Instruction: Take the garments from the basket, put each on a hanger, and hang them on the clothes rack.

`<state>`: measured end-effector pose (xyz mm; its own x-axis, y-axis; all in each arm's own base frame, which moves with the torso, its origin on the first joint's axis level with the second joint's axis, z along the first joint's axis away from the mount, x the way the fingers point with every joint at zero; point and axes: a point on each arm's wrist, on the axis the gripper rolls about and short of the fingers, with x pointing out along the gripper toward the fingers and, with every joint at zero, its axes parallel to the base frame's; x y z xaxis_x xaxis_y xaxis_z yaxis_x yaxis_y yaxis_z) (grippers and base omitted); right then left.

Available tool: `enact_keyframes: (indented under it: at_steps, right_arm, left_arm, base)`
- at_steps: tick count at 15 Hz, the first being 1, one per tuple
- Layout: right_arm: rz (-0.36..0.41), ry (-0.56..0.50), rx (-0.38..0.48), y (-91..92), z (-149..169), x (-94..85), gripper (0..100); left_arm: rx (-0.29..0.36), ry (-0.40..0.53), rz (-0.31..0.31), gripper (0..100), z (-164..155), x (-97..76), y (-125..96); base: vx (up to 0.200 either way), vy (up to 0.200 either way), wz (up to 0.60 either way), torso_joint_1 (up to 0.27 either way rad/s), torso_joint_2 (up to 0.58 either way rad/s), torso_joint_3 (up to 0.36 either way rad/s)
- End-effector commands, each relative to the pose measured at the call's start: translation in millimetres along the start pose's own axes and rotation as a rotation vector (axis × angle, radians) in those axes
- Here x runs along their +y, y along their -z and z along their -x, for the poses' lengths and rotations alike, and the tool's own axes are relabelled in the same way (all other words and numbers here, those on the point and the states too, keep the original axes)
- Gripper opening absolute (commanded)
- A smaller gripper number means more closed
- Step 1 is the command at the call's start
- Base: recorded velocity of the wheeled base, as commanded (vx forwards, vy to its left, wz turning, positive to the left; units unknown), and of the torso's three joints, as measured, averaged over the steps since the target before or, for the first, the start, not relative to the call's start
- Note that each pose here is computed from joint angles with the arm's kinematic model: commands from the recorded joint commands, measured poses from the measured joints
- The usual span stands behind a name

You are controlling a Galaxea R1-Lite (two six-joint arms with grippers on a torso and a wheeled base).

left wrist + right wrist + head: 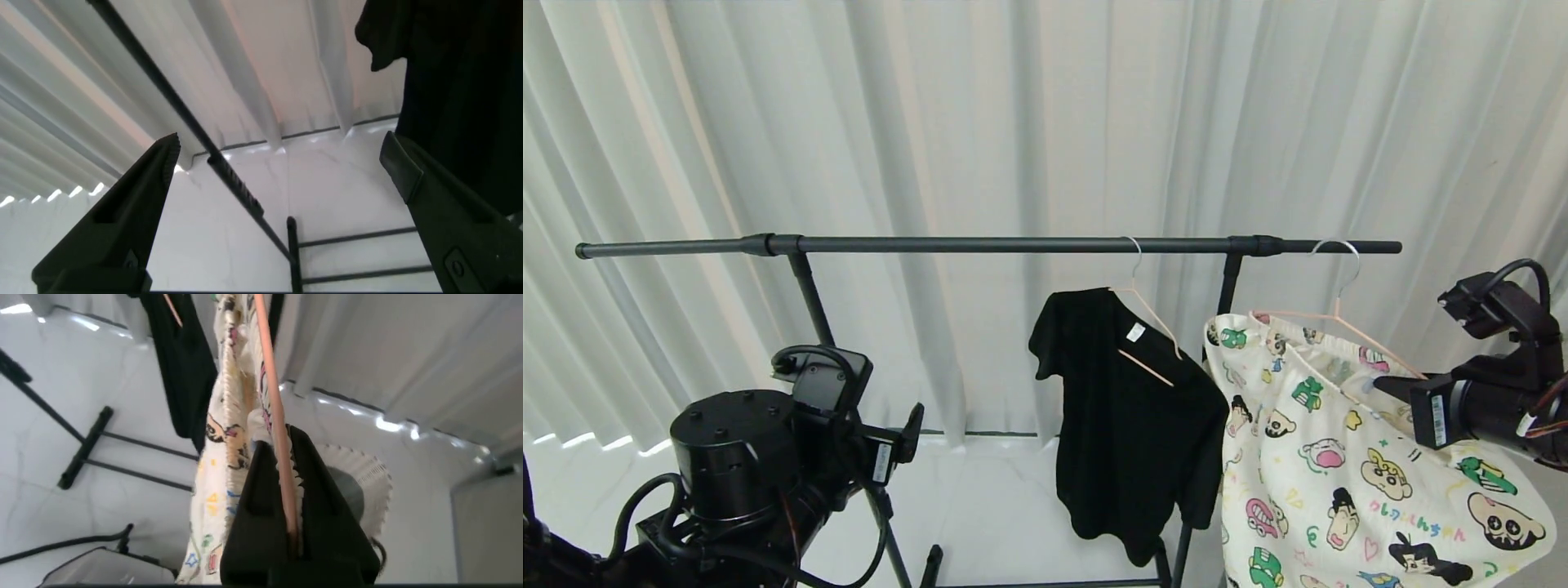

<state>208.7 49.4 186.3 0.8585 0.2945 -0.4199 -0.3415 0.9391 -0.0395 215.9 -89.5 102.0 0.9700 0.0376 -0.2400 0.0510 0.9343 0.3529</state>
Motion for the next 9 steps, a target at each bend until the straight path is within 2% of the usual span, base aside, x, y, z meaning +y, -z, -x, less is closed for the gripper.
enact_keyframes:
  at_steps: [1,3,6,9]
  right_arm:
    - [0.003,-0.013,0.005,-0.5,-3.2,0.9,0]
    - [0.007,-0.020,0.013,-1.2,-8.4,2.1,0]
    - [0.009,-0.024,0.008,-10.8,-24.5,1.6,0]
    - [0.012,-0.021,-0.018,-17.0,-41.4,0.9,0]
  left_arm:
    - [-0.002,-0.001,0.002,100,0.1,0.2,-0.5]
    - [-0.002,-0.001,0.002,100,0.1,0.2,-0.5]
    - [0.004,-0.001,-0.002,100,0.8,0.2,1.0]
    - [-0.007,-0.004,0.000,100,-0.3,0.4,-1.8]
  base:
    - [0.200,0.000,0.00,0.002,0.00,0.002]
    - [0.200,0.000,0.00,0.000,0.00,0.000]
    - [0.000,0.000,0.00,0.000,0.00,0.000]
    - [0.200,0.000,0.00,-0.009,0.00,0.002]
